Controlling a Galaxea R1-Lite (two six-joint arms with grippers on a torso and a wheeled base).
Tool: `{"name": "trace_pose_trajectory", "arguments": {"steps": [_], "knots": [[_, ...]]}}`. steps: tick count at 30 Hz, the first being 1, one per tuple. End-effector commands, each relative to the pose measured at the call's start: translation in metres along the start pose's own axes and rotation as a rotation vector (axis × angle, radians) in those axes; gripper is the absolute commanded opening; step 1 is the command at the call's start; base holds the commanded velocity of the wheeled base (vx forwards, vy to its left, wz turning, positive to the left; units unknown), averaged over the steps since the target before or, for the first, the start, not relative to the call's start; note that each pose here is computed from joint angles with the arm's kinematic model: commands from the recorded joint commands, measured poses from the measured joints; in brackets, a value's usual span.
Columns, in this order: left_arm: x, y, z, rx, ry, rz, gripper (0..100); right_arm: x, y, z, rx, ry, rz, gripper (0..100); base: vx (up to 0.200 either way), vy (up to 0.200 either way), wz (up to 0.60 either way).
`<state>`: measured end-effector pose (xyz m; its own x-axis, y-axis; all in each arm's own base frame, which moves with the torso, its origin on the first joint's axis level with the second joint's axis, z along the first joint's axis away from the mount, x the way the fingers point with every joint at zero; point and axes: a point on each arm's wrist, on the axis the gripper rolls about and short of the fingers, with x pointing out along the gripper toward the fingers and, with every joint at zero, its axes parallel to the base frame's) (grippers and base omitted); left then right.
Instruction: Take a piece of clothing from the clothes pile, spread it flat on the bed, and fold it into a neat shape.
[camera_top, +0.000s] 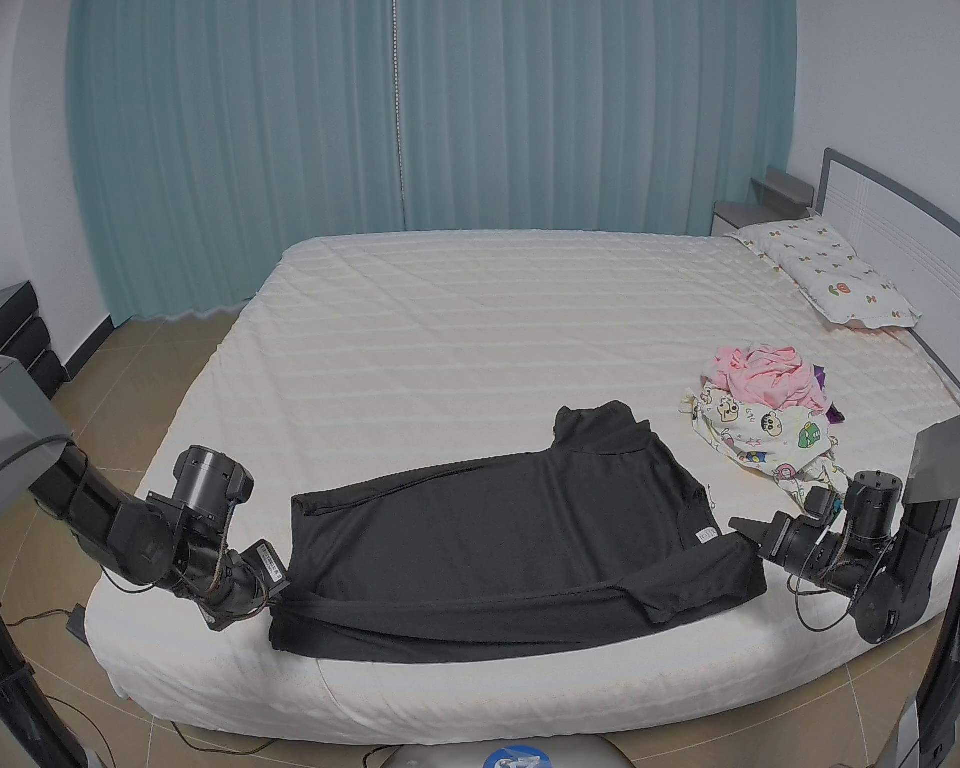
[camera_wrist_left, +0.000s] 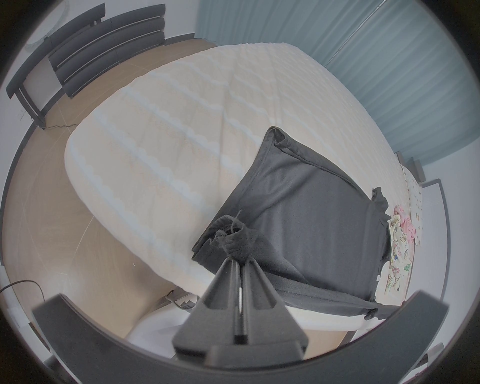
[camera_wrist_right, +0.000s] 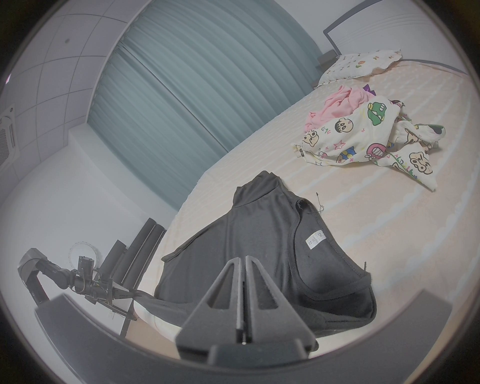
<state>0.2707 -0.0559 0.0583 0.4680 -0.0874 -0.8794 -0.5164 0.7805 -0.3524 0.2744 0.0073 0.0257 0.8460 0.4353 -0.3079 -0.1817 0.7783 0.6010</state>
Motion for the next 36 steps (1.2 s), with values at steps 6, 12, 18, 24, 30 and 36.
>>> {"name": "trace_pose_trajectory", "arguments": {"steps": [6,12,18,24,30,36], "knots": [[-0.022,0.007,-0.009,0.008,-0.016,-0.028,0,-0.027,0.009,0.011,-0.015,-0.027,0.058,0,0.0,0.0,0.0],[-0.032,0.012,-0.014,0.013,0.001,-0.058,0,-0.038,0.009,0.009,-0.011,-0.007,0.08,0,0.0,0.0,0.0],[-0.032,0.014,-0.017,0.038,0.052,-0.039,0,-0.036,0.005,0.003,-0.008,0.022,0.066,0,0.0,0.0,0.0],[-0.011,0.004,0.0,0.023,0.051,-0.021,0,-0.023,-0.004,-0.004,0.003,0.059,0.057,0,0.0,0.0,0.0],[0.015,-0.005,0.022,-0.007,0.041,-0.004,0,0.005,-0.015,-0.002,-0.01,0.052,0.068,0,0.0,0.0,0.0],[0.033,-0.01,0.04,-0.034,0.028,0.002,0,0.026,-0.027,0.001,-0.021,0.033,0.072,0,0.0,0.0,0.0]]}}
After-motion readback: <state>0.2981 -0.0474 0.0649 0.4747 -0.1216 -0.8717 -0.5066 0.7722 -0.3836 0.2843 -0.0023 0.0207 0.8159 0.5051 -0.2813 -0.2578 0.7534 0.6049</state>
